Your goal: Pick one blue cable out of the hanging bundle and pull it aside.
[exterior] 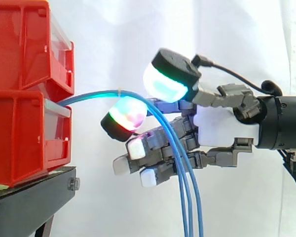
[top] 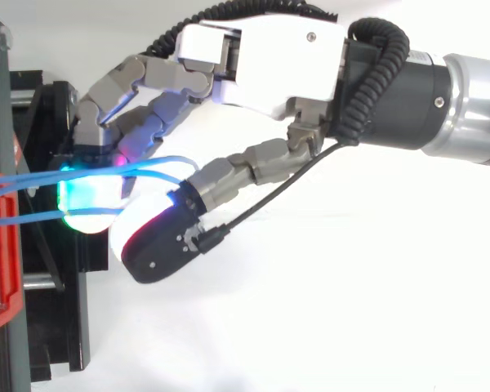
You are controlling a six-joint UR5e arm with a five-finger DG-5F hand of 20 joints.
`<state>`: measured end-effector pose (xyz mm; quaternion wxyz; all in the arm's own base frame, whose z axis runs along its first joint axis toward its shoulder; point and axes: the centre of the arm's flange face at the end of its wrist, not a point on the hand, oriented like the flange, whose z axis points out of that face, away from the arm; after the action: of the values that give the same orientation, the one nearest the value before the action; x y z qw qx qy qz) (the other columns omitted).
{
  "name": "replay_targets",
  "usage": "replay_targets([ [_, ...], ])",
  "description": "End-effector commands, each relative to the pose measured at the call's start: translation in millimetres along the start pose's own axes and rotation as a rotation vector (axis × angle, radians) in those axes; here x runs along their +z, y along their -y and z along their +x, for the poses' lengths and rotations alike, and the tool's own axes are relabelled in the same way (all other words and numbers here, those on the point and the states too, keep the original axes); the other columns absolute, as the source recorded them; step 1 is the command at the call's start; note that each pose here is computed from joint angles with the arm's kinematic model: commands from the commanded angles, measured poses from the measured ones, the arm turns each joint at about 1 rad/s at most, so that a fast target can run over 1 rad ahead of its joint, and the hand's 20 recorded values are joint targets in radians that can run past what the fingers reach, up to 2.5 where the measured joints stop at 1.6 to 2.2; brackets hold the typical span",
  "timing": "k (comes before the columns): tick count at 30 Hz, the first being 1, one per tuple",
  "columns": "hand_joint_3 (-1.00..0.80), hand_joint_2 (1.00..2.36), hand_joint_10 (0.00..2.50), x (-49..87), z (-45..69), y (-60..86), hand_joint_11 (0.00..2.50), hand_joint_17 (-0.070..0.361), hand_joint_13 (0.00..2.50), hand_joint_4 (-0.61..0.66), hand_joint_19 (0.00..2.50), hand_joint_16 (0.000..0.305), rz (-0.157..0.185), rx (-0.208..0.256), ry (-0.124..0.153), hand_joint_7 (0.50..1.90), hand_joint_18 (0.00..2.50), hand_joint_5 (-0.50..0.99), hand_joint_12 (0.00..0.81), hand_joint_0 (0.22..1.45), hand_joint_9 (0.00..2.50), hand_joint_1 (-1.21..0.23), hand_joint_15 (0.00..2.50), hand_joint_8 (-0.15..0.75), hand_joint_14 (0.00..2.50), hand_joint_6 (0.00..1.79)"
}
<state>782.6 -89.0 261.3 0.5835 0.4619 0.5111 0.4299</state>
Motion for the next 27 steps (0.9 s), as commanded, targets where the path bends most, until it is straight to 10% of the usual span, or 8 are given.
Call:
replay_targets([
  [1,-0.5,1.0,0.01,0.3,-0.1,-0.6,0.42,0.106,0.73,0.07,0.47,0.047,-0.002,0.002,0.0,0.74,0.7,-0.11,0.266,0.43,0.94,-0.54,0.36,0.264,0.01,0.89],
  [5,-0.5,1.0,0.01,0.3,-0.1,-0.6,0.44,0.089,0.71,0.03,0.54,0.04,-0.002,0.002,0.0,0.83,0.62,-0.11,0.236,0.55,0.96,-0.33,0.4,0.244,0.02,0.86],
  [14,-0.13,1.02,0.02,0.3,-0.1,-0.6,0.55,0.088,0.68,-0.07,0.5,0.039,-0.002,-0.001,0.0,0.79,0.61,-0.16,0.234,0.64,0.83,-0.76,0.4,0.228,0.02,0.98],
  [27,-0.5,1.0,0.02,-0.2,-4.2,-2.8,0.56,0.084,0.67,-0.04,0.43,0.037,-0.006,-0.001,0.004,0.75,0.64,-0.15,0.222,0.66,0.85,-1.0,0.37,0.191,0.02,0.97],
])
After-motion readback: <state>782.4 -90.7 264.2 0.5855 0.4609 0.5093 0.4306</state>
